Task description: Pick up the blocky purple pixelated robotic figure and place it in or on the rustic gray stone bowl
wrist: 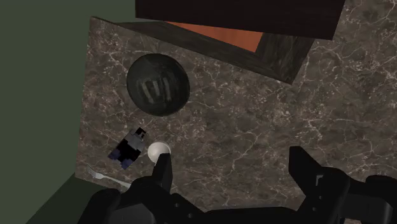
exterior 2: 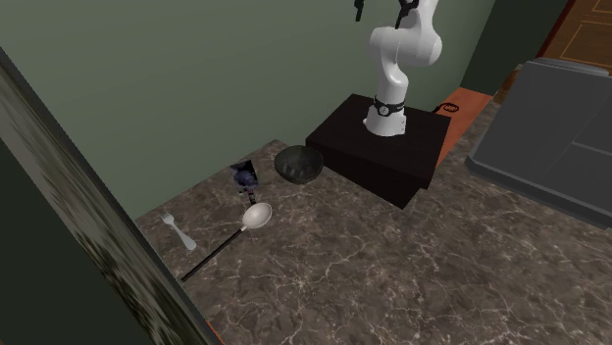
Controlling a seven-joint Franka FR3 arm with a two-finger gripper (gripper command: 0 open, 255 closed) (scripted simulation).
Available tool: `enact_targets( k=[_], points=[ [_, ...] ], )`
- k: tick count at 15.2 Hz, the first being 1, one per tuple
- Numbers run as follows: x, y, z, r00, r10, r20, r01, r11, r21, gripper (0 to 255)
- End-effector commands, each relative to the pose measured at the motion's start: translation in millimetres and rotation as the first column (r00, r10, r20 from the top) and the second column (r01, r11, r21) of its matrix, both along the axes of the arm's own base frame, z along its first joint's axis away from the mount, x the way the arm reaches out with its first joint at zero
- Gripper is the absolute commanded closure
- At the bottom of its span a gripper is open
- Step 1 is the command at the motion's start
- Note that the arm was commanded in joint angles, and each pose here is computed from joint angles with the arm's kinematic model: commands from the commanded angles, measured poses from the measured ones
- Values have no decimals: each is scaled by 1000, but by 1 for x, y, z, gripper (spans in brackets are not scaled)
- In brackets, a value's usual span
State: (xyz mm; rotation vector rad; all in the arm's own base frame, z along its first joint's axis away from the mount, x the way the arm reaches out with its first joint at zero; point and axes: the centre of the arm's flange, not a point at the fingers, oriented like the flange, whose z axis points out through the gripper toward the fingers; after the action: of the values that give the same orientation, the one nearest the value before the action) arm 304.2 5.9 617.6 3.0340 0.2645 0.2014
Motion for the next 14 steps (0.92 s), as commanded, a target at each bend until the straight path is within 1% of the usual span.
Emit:
enact_targets(
  k=[1, 7, 14],
  points=[
    [0, 0, 0, 1000, 0, 0, 0, 1000, 0, 0],
    [58, -38, -46, 998, -46, -35, 46, 999, 21, 0],
    [122, -84, -104, 992, -98, -77, 101, 994, 44, 0]
  ],
)
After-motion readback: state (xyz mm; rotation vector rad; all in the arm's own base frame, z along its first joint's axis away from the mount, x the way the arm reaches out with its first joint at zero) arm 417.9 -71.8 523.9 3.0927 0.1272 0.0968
